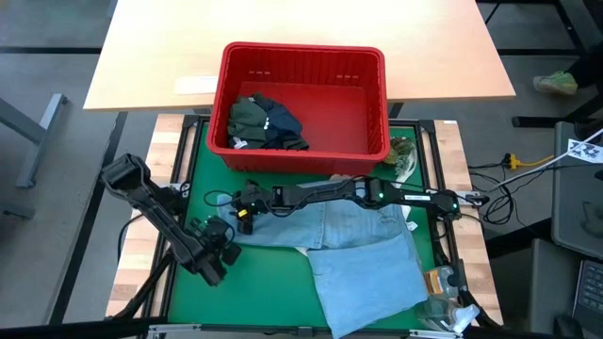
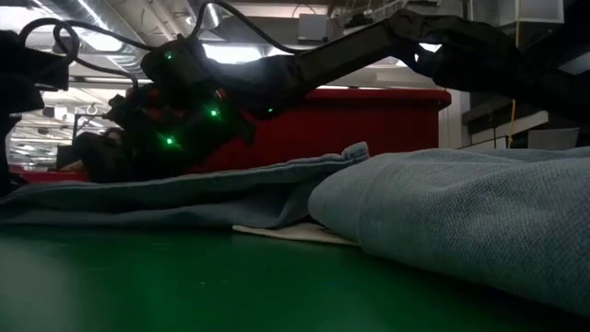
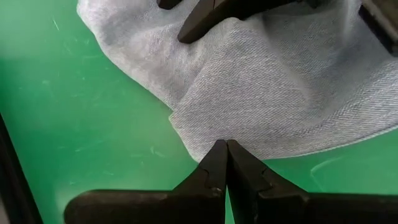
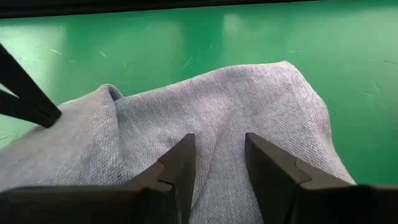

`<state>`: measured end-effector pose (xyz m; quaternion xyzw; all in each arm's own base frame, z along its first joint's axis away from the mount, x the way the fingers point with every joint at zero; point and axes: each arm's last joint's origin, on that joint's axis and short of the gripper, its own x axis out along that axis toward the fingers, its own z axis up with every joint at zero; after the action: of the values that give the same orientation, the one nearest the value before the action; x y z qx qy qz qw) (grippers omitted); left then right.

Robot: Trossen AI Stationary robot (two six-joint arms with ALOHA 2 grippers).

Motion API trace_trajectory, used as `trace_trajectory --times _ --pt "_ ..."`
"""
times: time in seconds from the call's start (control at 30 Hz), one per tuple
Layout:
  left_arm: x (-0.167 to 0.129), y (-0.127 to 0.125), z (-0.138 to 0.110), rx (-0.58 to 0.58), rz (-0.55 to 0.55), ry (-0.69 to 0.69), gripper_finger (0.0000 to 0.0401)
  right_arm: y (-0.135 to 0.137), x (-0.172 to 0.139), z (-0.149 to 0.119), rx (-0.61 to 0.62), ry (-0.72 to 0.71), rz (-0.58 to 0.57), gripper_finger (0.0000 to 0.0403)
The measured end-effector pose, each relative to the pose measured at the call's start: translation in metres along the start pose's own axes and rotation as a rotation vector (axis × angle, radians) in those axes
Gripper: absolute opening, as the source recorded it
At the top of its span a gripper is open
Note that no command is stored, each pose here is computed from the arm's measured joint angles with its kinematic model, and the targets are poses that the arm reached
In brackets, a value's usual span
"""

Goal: Fold Laundry from Bin
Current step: Fold the light blue jeans

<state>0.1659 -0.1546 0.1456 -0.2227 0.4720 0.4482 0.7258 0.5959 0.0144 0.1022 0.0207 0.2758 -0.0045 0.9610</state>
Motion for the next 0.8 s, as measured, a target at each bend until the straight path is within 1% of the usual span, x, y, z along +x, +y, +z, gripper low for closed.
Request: trace_trajectory --times 0.33,0.4,0.63,0.8 --pt "0.013 -0.009 -0.009 0.007 0.008 -0.006 0.0 0.0 0.0 -0.001 0.0 0.01 -0.001 0.0138" --pt "0.013 -0.01 -0.01 0.026 0.002 0.002 0.0 0.0 0.0 -0.001 0.0 0.011 -0.001 0.0138" --pt "0.013 -0.014 -0.014 0.107 -0.026 0.109 0.0 0.0 0.0 -0.001 0.0 0.013 -0.001 0.0138" --pt "0.008 -0.015 -0.014 0.101 -0.06 0.171 0.0 -0.002 0.0 -0.002 -0.001 0.018 -0.043 0.0138"
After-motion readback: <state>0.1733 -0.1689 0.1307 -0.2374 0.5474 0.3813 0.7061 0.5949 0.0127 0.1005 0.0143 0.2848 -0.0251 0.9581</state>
